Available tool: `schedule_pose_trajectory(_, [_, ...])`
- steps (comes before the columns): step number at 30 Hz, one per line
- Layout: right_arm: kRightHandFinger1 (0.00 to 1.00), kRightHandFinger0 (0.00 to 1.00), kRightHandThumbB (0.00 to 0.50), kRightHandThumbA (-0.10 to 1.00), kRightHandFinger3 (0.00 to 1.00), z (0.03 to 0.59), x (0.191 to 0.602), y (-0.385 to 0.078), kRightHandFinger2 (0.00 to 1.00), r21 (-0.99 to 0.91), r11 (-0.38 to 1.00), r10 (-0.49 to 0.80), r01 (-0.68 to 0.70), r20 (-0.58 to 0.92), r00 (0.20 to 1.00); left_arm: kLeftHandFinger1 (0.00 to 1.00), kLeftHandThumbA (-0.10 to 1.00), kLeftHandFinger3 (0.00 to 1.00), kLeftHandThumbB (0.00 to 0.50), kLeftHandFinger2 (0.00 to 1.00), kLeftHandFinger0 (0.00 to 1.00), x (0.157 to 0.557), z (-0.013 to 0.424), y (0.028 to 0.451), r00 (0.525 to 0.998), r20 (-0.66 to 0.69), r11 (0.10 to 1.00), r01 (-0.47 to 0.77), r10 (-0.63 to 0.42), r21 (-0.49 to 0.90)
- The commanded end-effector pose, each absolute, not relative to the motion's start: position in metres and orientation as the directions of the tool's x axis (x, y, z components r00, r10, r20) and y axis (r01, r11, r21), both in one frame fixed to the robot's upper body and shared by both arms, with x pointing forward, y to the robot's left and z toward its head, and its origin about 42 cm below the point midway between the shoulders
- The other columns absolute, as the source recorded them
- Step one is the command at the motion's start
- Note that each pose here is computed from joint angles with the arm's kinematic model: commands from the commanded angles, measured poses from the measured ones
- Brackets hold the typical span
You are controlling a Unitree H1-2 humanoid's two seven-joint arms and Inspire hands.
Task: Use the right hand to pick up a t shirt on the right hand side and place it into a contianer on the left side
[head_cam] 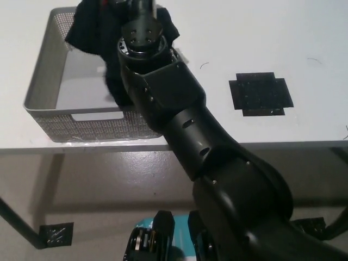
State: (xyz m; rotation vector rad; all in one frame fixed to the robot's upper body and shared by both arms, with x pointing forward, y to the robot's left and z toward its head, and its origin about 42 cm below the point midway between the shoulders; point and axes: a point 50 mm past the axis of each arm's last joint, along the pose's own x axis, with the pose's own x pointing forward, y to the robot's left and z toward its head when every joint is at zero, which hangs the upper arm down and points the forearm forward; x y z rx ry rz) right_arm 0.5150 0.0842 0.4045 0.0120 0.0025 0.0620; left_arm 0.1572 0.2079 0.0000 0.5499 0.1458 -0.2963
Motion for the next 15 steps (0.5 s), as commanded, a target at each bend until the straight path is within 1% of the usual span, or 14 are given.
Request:
schedule_pose_trajectory(1, [1.00,1.00,0.394,0.73,1.00,0.440,0.509,0.102,1.00,0.040,0.937,0.347,-0.347,0.012,0.938,1.00,1.00,1.00,0.272,1.00,1.00,0.136,-0.010,0.143,0.832,-0.308,0.743,0.552,-0.461,0.379])
schedule_pose_trajectory(2, [1.00,1.00,0.431,0.72,1.00,0.438,0.510,0.099,1.00,0.051,0.931,0.362,-0.362,0.008,0.932,1.00,1.00,1.00,0.272,1.00,1.00,0.136,-0.011,0.143,0.833,-0.305,0.745,0.551,-0.462,0.377])
schedule_pose_trajectory(3, [1.00,1.00,0.435,0.67,1.00,0.436,0.510,0.097,1.00,0.076,0.926,0.370,-0.369,0.004,0.929,1.00,1.00,1.00,0.279,1.00,1.00,0.135,-0.012,0.143,0.834,-0.304,0.745,0.549,-0.461,0.377])
schedule_pose_trajectory(4, [1.00,1.00,0.445,0.68,1.00,0.434,0.511,0.096,1.00,0.097,0.921,0.380,-0.378,0.006,0.925,1.00,1.00,1.00,0.278,1.00,1.00,0.135,-0.012,0.143,0.837,-0.299,0.749,0.545,-0.459,0.376])
schedule_pose_trajectory(6, [1.00,1.00,0.443,0.69,1.00,0.429,0.513,0.092,1.00,0.096,0.910,0.404,-0.404,0.021,0.914,1.00,1.00,1.00,0.271,1.00,1.00,0.132,-0.013,0.143,0.840,-0.296,0.753,0.540,-0.455,0.376])
schedule_pose_trajectory(7, [1.00,1.00,0.431,0.68,1.00,0.421,0.512,0.091,1.00,0.121,0.901,0.417,-0.416,0.015,0.909,1.00,1.00,1.00,0.265,1.00,1.00,0.123,-0.015,0.143,0.836,-0.306,0.754,0.545,-0.455,0.367])
schedule_pose_trajectory(8, [1.00,1.00,0.460,0.67,1.00,0.418,0.512,0.089,1.00,0.126,0.902,0.415,-0.413,0.013,0.910,1.00,1.00,1.00,0.272,1.00,1.00,0.121,-0.015,0.143,0.835,-0.309,0.754,0.547,-0.456,0.363])
schedule_pose_trajectory(10, [1.00,1.00,0.456,0.67,1.00,0.413,0.513,0.084,1.00,0.128,0.905,0.408,-0.406,0.008,0.913,1.00,1.00,1.00,0.283,1.00,1.00,0.118,-0.016,0.145,0.832,-0.319,0.756,0.550,-0.455,0.356])
schedule_pose_trajectory(12, [1.00,1.00,0.453,0.67,1.00,0.408,0.515,0.076,1.00,0.128,0.903,0.414,-0.410,-0.007,0.910,1.00,1.00,1.00,0.275,0.99,1.00,0.120,-0.016,0.146,0.842,-0.304,0.758,0.536,-0.447,0.372])
schedule_pose_trajectory(13, [1.00,1.00,0.440,0.69,1.00,0.407,0.516,0.074,1.00,0.127,0.900,0.422,-0.418,-0.010,0.906,1.00,1.00,1.00,0.269,0.99,1.00,0.122,-0.015,0.146,0.839,-0.309,0.757,0.540,-0.448,0.368])
schedule_pose_trajectory(14, [1.00,1.00,0.440,0.69,1.00,0.406,0.516,0.072,1.00,0.126,0.897,0.428,-0.423,-0.013,0.904,1.00,1.00,1.00,0.269,0.99,1.00,0.123,-0.015,0.145,0.838,-0.310,0.757,0.542,-0.450,0.366])
schedule_pose_trajectory(15, [1.00,1.00,0.409,0.65,1.00,0.405,0.516,0.069,1.00,0.137,0.891,0.439,-0.433,-0.014,0.898,1.00,1.00,1.00,0.259,0.99,1.00,0.123,-0.015,0.145,0.838,-0.308,0.757,0.542,-0.451,0.365])
